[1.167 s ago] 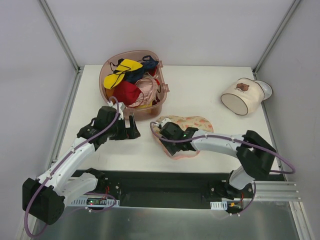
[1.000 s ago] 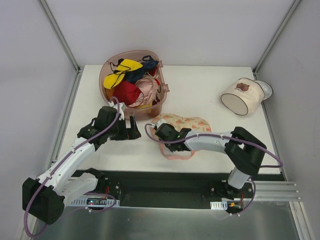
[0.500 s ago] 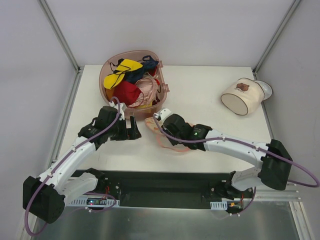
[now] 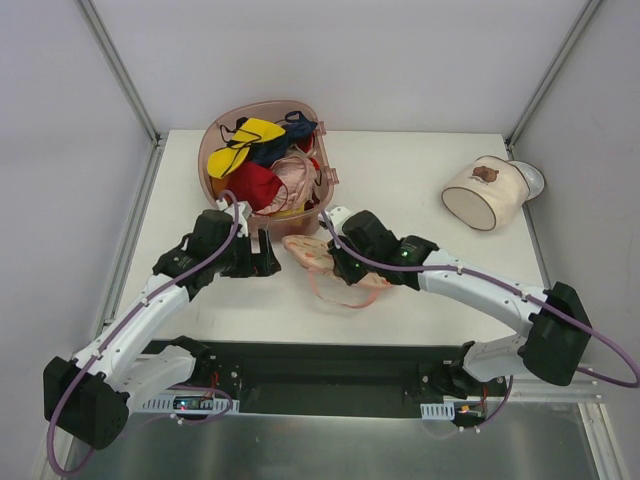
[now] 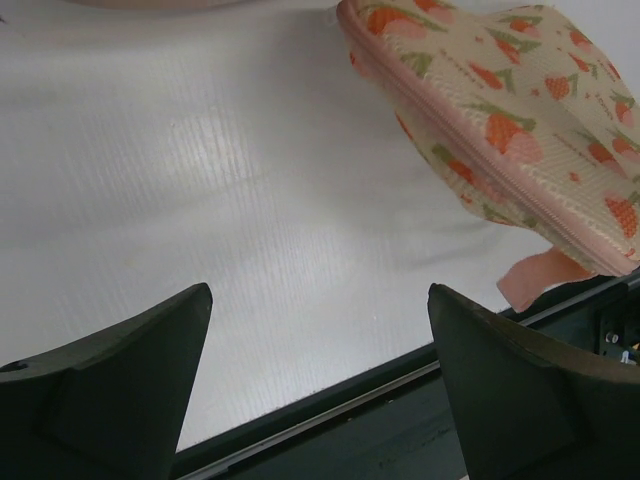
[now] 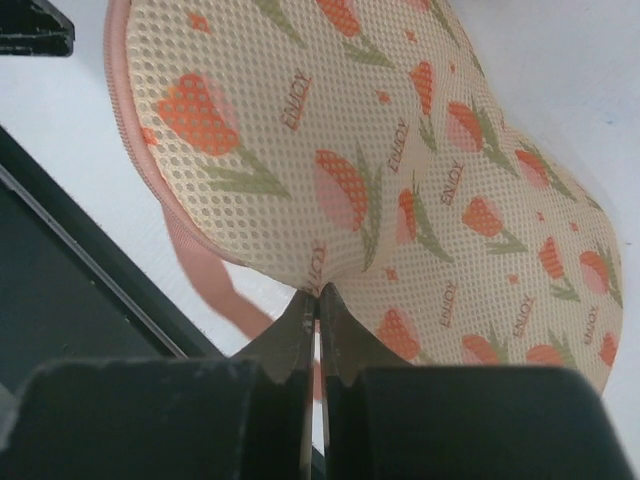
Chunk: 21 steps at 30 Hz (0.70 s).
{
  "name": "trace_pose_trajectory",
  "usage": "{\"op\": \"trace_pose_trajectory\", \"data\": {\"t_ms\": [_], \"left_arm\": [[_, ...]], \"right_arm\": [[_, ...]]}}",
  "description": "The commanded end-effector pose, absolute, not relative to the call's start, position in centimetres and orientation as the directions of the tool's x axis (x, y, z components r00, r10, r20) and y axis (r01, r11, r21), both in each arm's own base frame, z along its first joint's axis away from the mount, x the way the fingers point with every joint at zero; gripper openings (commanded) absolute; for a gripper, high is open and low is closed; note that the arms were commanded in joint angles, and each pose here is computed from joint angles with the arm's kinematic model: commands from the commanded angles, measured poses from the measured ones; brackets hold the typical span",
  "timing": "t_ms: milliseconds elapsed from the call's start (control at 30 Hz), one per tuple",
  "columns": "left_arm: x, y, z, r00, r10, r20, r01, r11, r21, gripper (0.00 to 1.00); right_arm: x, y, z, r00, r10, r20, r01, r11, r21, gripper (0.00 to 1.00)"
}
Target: Unzip the laundry bag and remove the bra
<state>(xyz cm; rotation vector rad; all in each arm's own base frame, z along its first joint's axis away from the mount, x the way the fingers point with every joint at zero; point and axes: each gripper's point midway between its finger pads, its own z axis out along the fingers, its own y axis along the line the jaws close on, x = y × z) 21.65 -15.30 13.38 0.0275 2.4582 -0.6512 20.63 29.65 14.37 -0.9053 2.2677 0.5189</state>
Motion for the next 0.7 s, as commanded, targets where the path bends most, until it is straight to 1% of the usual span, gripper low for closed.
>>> {"op": "trace_pose_trajectory", "data": {"t_ms": [0,100,167,267,400,533,633,667], "left_arm": [[22.3,-16.6,16.3,-0.774,-0.073,-0.628,0.282,0.850,-0.445,0.88],[22.5,-17.0,17.5,-0.754,-0.066,-0.654,0.315,0.837,-0.447,0.87],[22.6,-17.3,18.4,-0.741,-0.069,-0.668,0.330,0.828,-0.452,0.88],[23.1,-17.4,19.6,-0.718,-0.073,-0.692,0.345,0.826,-0.445,0.88],[23.8,-17.0,20.6,-0.683,-0.063,-0.728,0.358,0.840,-0.409,0.89],[23.9,-17.0,20.5,-0.686,-0.062,-0.725,0.355,0.841,-0.408,0.90],[23.9,-17.1,20.2,-0.697,-0.067,-0.714,0.346,0.841,-0.417,0.90],[24.0,-17.2,20.0,-0.705,-0.068,-0.706,0.341,0.841,-0.421,0.91]], "right_arm": [[20.3,30.8,15.8,-0.581,-0.435,-0.688,-0.734,0.644,0.214,0.01],[20.4,30.8,16.6,-0.598,-0.409,-0.689,-0.730,0.632,0.259,0.01],[20.1,30.8,17.5,-0.585,-0.400,-0.706,-0.746,0.607,0.274,0.01],[20.3,30.4,18.0,-0.581,-0.389,-0.715,-0.745,0.609,0.274,0.01],[20.9,28.8,18.3,-0.599,-0.378,-0.706,-0.715,0.650,0.259,0.01],[21.0,27.5,18.1,-0.606,-0.396,-0.690,-0.696,0.684,0.219,0.01],[20.7,27.6,17.5,-0.639,-0.411,-0.650,-0.683,0.692,0.234,0.55],[20.6,27.3,17.1,-0.652,-0.419,-0.632,-0.674,0.702,0.229,0.70]]}}
